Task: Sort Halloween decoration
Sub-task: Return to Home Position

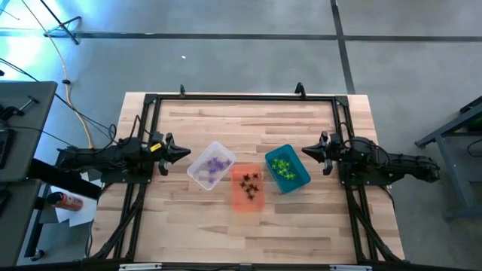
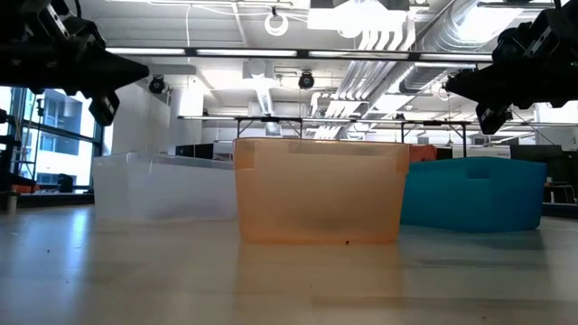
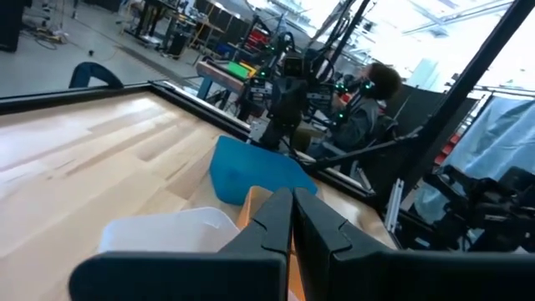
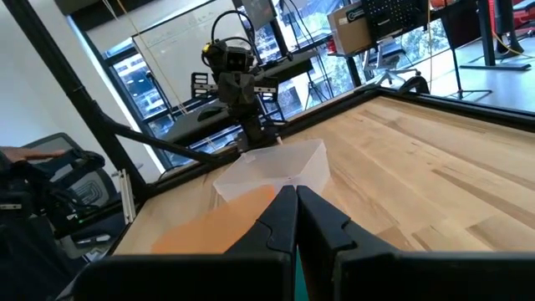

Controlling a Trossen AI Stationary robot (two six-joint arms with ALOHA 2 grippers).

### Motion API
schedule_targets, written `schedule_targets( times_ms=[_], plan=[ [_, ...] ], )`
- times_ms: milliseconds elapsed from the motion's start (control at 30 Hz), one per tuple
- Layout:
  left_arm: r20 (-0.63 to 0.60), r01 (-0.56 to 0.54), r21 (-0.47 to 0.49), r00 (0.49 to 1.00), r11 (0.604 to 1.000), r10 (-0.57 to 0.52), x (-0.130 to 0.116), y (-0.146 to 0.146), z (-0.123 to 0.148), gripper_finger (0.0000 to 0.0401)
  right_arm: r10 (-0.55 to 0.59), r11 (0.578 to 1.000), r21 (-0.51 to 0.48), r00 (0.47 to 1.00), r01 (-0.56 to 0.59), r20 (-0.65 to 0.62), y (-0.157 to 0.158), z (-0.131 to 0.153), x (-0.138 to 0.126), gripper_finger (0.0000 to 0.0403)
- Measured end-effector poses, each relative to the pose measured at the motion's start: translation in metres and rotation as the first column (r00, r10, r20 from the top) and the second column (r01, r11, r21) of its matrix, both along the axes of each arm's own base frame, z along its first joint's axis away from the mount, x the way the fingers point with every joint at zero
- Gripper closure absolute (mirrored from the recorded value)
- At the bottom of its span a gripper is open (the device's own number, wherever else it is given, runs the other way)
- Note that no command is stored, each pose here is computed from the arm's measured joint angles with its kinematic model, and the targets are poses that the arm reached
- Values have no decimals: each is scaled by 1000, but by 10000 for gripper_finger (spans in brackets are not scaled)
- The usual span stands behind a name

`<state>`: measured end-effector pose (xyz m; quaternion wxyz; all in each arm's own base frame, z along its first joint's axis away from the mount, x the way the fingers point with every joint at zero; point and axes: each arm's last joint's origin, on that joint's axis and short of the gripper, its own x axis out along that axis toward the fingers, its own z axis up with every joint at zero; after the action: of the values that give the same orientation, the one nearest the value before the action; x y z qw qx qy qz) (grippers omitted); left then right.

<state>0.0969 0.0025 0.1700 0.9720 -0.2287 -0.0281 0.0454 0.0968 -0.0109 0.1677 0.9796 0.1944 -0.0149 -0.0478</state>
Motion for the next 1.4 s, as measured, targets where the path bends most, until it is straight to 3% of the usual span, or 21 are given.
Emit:
schedule_targets(
  times_ms=[1400],
  plan=[
    [-3,9,0,1000,1000,-9,0,-1,0,400,0,1000,0,1000,0,1,0,0,0,402]
  ],
)
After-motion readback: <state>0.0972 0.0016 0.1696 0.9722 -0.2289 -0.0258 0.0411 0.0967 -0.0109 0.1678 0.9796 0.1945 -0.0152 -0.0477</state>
